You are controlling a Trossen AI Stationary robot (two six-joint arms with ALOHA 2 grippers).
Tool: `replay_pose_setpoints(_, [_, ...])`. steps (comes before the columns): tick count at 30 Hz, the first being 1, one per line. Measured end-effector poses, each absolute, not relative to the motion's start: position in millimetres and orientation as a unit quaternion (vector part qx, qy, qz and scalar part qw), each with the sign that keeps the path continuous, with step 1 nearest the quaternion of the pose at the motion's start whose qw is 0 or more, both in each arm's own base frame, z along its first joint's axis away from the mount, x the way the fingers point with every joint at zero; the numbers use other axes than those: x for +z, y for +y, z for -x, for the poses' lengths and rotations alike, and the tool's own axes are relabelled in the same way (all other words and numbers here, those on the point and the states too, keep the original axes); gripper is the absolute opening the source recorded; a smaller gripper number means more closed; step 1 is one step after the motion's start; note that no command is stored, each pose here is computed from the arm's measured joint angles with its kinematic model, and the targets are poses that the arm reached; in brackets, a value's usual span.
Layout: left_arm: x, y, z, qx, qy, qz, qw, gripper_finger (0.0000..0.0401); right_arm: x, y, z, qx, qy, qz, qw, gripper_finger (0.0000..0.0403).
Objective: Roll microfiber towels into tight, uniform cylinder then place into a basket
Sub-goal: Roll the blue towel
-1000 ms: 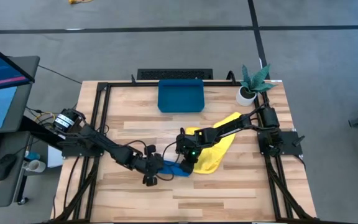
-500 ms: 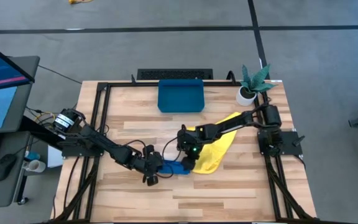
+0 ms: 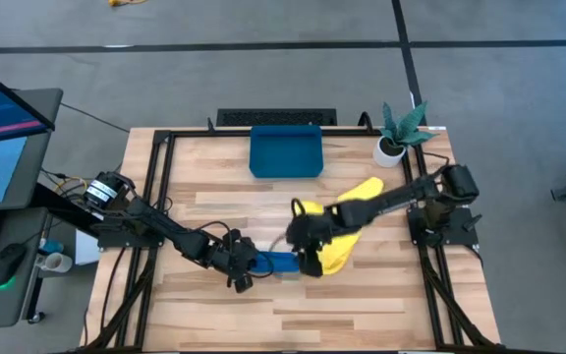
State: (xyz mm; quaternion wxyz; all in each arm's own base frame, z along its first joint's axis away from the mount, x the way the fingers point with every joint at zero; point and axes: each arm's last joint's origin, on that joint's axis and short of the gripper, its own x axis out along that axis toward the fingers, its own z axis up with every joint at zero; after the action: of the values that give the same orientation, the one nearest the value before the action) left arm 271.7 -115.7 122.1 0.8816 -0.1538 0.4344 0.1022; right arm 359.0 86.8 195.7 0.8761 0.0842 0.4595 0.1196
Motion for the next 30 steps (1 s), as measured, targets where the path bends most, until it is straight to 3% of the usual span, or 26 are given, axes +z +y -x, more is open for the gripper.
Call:
replay_pose_setpoints(8, [122,-116,-272,0.113,0.43,0.17,0.879,0.0033,187,144,-354,0.115,0.382,0.149,0.905,0.0164])
replay_pose_setpoints(13, [122,-116,-272,0.115,0.428,0.174,0.879,0.0033,179,151,-357,0.126,0.371,0.21,0.896,0.0158])
replay_pose_setpoints(20, [122,-116,-272,0.115,0.429,0.174,0.879,0.0033,143,144,-371,0.122,0.403,0.233,0.877,0.0157])
replay_pose_setpoints(30, [122,-115,-272,0.114,0.429,0.174,0.879,0.0033,134,136,-375,0.063,0.424,0.204,0.88,0.0157])
